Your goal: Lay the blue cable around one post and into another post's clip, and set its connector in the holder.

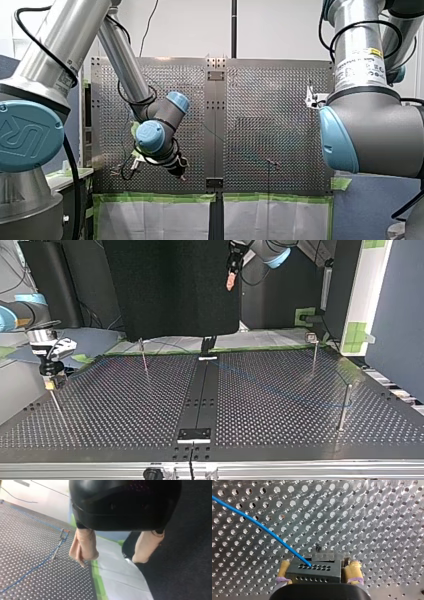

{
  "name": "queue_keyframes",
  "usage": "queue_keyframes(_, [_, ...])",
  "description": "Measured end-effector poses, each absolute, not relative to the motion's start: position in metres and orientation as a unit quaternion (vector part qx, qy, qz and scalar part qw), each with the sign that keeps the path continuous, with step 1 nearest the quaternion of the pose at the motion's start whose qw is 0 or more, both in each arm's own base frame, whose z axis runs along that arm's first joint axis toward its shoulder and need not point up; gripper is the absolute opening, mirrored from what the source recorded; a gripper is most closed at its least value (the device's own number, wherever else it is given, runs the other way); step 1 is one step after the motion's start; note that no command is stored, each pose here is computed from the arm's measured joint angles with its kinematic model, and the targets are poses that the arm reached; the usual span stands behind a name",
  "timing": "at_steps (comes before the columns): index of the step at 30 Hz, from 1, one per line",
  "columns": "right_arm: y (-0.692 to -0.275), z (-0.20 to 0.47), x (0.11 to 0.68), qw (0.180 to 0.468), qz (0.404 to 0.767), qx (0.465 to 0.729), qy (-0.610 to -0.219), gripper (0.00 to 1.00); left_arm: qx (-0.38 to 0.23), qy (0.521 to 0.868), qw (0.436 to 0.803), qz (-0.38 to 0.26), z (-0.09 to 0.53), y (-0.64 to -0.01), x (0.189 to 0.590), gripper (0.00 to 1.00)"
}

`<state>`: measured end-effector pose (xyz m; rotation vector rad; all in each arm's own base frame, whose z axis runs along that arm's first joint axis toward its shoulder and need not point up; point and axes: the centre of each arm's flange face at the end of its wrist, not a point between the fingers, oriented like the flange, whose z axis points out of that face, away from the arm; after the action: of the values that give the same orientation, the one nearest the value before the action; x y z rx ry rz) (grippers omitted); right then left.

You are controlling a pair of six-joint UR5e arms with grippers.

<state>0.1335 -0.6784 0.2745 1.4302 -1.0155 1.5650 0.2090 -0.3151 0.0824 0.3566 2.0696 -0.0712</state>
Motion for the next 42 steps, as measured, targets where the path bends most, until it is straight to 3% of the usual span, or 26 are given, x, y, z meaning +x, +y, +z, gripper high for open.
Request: queue_keyframes(42, [-0.678, 0.275, 0.134, 0.385, 0.614, 0.561, -0.399, 0.82, 0.063, 0.769, 0.626, -0.108, 0.099, -0.336, 0.26, 1.0])
